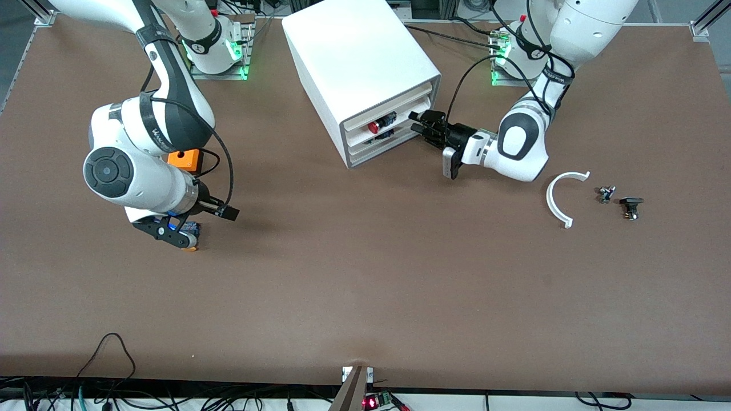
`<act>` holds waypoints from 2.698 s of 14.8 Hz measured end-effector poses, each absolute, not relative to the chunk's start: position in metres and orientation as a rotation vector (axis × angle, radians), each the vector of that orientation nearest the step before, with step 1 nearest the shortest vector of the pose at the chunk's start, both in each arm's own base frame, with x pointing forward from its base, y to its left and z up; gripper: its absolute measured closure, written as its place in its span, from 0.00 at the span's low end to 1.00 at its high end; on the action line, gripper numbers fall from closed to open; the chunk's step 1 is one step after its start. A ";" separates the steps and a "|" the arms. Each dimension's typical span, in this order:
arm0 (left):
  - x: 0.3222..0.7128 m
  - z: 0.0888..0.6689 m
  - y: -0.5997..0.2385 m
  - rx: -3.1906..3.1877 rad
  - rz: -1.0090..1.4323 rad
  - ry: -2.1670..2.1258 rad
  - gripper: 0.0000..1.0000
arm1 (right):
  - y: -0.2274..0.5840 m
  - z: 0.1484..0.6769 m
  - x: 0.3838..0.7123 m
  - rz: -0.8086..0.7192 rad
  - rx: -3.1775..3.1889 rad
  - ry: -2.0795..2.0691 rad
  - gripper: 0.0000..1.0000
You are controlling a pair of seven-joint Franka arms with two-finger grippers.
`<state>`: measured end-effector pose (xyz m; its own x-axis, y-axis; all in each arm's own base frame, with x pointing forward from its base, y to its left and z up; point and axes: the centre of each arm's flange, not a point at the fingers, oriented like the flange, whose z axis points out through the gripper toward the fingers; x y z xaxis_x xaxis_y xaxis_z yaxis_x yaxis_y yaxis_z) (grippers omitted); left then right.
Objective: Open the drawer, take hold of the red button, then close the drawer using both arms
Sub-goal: 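Pull the cabinet drawer open with the left gripper, then grasp the red button with the right gripper while the left gripper withdraws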
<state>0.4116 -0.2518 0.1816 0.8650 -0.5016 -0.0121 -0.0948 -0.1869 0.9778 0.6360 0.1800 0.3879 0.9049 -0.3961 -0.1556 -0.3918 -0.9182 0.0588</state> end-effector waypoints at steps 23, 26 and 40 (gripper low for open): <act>0.469 0.181 -0.199 1.740 -0.287 -0.444 0.89 | 0.287 0.393 0.649 -0.135 3.003 -1.141 0.00; 0.500 0.177 -0.179 1.725 -0.267 -0.456 0.89 | 0.310 0.393 0.650 -0.127 2.991 -1.199 0.00; 0.562 0.246 -0.122 1.805 -0.456 -0.459 0.00 | 0.464 0.430 0.582 -0.093 2.953 -1.469 0.00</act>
<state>0.5616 -0.1220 0.2461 0.8476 -0.5253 -0.0746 -0.0784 -0.2631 0.9616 0.5823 0.4636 0.4303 0.6045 -0.7875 -0.1202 -0.7964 -0.5936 -0.1159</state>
